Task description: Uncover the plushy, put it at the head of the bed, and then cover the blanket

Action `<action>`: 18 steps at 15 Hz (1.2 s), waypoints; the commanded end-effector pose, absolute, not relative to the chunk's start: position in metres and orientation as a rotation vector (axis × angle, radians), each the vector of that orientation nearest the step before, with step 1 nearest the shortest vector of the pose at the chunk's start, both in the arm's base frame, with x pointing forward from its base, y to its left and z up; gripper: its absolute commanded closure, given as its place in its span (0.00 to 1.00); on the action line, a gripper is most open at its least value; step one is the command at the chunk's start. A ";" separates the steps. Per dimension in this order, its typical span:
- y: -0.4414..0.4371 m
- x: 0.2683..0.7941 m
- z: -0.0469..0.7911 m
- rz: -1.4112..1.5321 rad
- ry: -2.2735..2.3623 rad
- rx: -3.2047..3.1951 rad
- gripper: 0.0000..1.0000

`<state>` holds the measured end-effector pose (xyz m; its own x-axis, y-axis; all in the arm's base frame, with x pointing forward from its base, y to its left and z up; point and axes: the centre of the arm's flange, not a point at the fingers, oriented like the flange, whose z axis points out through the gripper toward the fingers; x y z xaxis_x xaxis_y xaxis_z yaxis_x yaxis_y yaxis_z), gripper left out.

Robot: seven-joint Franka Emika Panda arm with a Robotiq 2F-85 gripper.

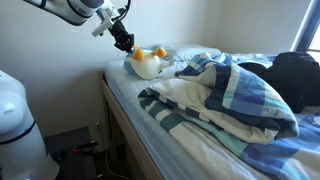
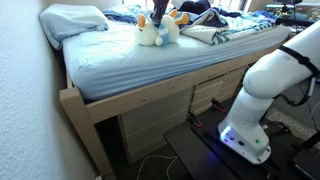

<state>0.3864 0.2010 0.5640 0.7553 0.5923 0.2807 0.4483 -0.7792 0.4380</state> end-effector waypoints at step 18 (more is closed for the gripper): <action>0.304 0.412 0.655 0.807 1.079 2.408 0.98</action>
<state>0.4014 0.2884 0.6379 0.5847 0.7260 0.3620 0.5207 -0.6780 0.5187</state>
